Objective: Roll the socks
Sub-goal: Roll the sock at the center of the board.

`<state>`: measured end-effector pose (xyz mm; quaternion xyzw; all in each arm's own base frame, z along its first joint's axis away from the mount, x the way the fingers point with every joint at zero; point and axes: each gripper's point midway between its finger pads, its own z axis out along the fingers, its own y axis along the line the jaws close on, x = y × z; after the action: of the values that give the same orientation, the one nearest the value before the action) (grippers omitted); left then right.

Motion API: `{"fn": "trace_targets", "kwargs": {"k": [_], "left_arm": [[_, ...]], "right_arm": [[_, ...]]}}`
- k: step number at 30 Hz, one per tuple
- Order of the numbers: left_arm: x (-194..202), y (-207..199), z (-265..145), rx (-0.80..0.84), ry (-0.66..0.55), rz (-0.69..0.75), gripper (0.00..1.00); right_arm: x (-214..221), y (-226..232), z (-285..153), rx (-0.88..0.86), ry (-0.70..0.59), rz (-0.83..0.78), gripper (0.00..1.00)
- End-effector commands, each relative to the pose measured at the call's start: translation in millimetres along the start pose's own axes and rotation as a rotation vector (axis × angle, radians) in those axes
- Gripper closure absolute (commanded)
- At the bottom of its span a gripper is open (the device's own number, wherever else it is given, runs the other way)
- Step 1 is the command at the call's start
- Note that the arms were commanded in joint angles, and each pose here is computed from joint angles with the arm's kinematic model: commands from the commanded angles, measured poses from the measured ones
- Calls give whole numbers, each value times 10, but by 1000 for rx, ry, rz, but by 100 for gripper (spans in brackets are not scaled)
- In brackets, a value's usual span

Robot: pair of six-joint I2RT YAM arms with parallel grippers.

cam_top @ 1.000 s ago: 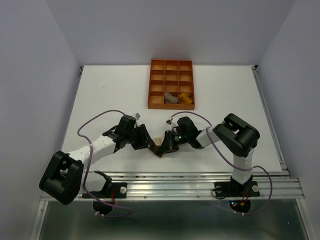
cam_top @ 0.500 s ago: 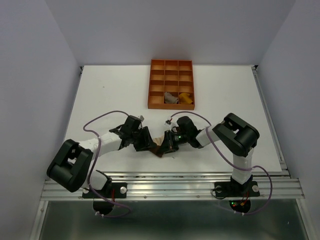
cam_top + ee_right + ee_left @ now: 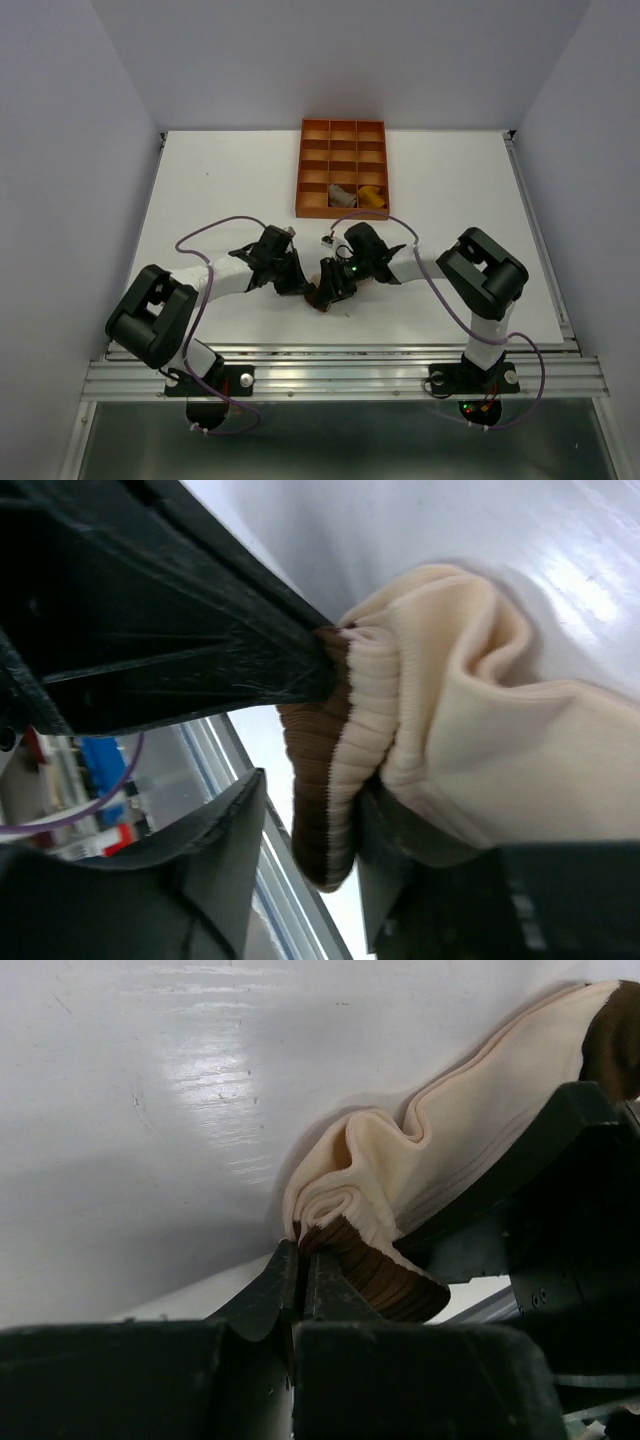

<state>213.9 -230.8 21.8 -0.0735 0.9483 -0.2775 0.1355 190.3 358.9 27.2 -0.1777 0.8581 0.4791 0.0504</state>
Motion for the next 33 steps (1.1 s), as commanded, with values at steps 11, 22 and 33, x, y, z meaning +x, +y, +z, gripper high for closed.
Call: {"fn": "trace_targets", "kwargs": {"k": [11, 22, 33], "left_arm": [[205, 374, -143, -242, 56, -3, 100], [209, 296, -263, -258, 66, -33, 100], [265, 208, -333, -251, 103, -55, 100]], "right_arm": [[-393, 212, -467, 320, -208, -453, 39], [-183, 696, -403, 294, -196, -745, 36], [79, 698, -53, 347, -102, -868, 36]]}}
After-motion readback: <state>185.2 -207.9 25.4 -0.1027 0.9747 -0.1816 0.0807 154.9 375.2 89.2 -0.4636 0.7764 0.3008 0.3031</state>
